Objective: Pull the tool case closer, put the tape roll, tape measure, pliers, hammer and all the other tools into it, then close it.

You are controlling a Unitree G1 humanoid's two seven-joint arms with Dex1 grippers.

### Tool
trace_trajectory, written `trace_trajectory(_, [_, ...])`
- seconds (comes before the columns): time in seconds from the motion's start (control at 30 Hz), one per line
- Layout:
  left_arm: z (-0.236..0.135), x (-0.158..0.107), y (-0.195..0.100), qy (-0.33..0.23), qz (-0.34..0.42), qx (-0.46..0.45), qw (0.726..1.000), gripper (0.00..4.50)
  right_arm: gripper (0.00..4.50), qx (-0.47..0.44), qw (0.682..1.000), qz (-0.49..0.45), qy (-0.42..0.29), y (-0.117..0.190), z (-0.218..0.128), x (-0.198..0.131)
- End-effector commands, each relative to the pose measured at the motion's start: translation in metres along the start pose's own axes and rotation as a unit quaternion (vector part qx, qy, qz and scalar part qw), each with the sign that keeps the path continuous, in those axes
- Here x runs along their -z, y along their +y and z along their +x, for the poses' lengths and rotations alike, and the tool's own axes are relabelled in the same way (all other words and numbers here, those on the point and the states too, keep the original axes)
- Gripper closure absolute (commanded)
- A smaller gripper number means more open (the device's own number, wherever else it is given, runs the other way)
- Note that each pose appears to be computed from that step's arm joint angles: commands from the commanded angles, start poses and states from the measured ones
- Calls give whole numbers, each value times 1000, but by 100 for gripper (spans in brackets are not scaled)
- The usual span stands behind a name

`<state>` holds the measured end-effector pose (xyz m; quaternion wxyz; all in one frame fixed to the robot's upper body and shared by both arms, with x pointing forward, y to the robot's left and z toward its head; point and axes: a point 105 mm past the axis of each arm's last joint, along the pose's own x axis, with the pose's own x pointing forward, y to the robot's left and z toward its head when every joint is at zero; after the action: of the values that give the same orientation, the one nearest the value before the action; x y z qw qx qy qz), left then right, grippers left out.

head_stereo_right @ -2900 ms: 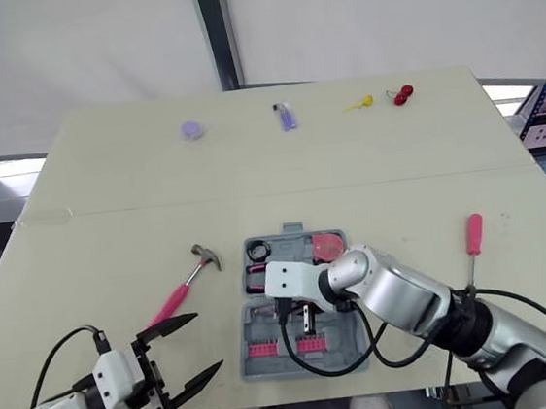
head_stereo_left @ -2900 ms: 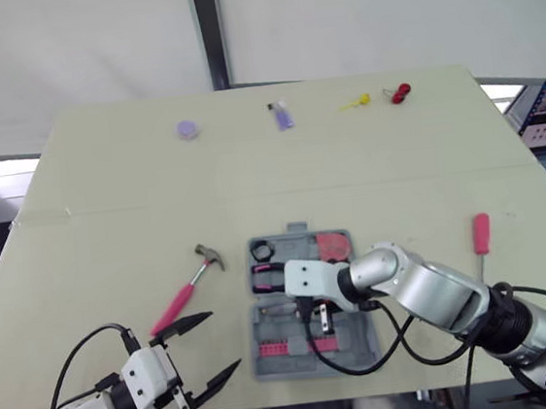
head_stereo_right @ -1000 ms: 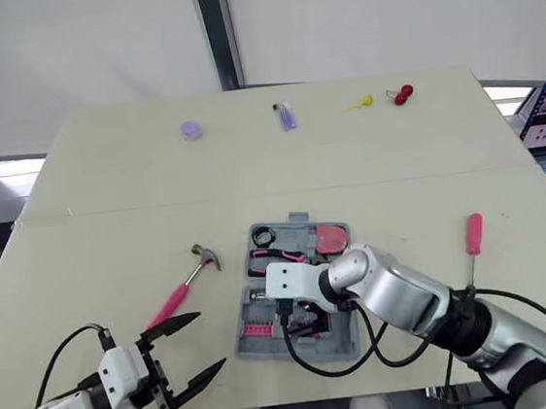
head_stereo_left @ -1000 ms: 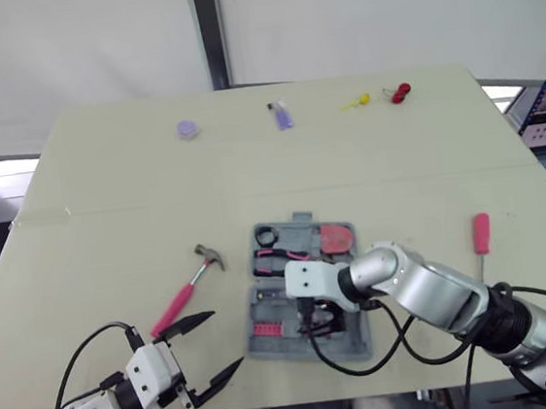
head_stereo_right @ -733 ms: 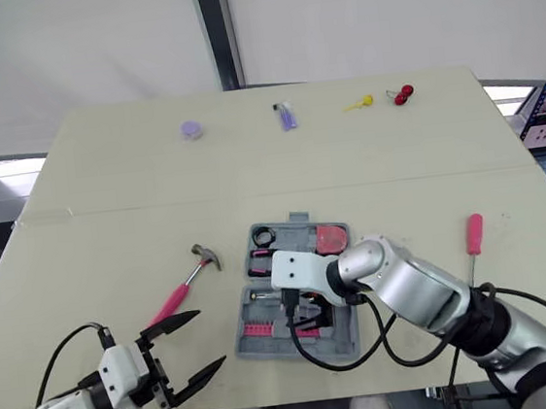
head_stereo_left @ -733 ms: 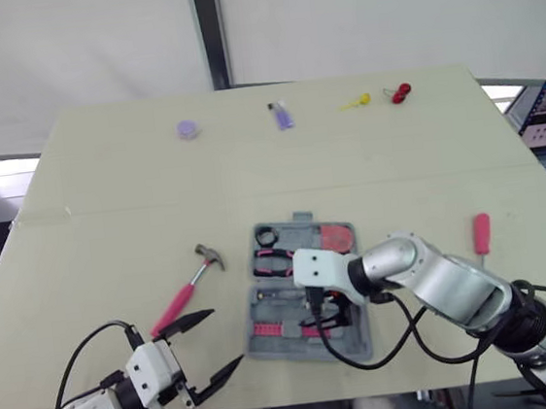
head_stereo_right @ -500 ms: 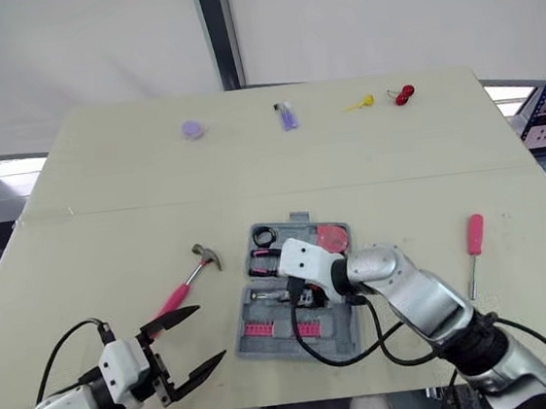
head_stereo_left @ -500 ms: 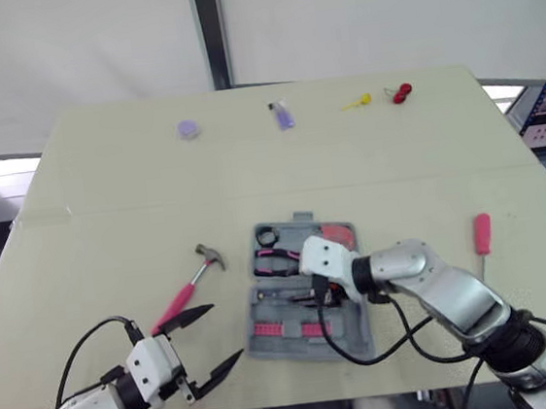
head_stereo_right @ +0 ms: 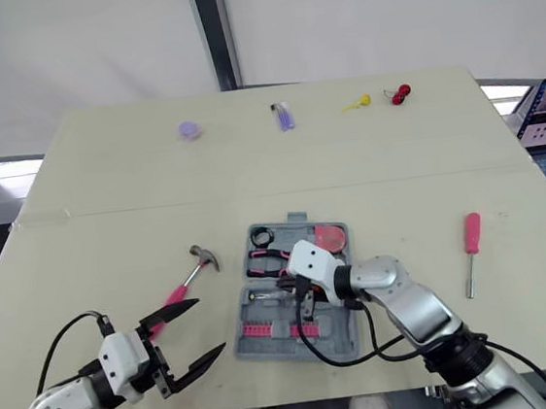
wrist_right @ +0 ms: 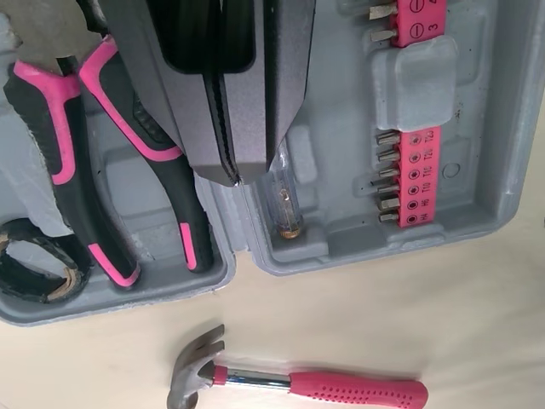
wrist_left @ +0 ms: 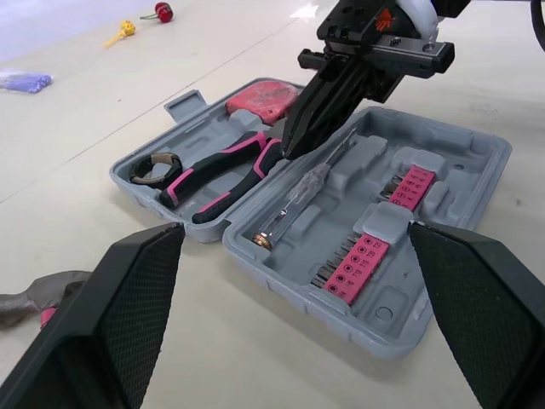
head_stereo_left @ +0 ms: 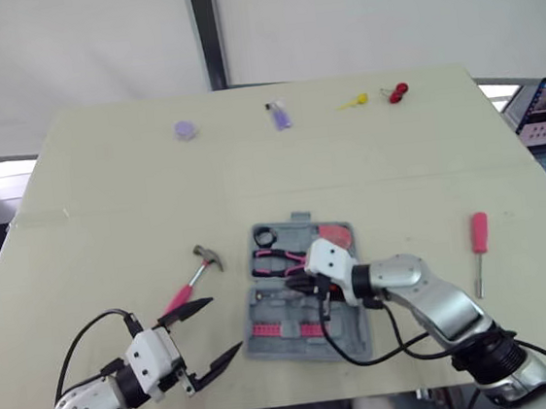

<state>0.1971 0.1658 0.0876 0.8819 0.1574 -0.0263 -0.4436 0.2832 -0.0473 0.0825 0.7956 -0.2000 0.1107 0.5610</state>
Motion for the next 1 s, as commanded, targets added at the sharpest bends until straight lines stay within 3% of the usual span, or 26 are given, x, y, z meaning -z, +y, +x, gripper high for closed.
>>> trace_trajectory(0.03, [-2, -3, 3, -5, 1, -6, 1000, 0, 447, -1, 1000, -5, -6, 1, -1, -2])
trace_trajectory(0.6, [-1, -4, 3, -5, 1, -5, 1000, 0, 447, -6, 999, 8, 36, 6, -2, 25])
trace_trajectory(1.0, [0, -4, 5, -6, 2, -7, 1000, 0, 447, -1, 996, -48, 82, 7, -3, 45])
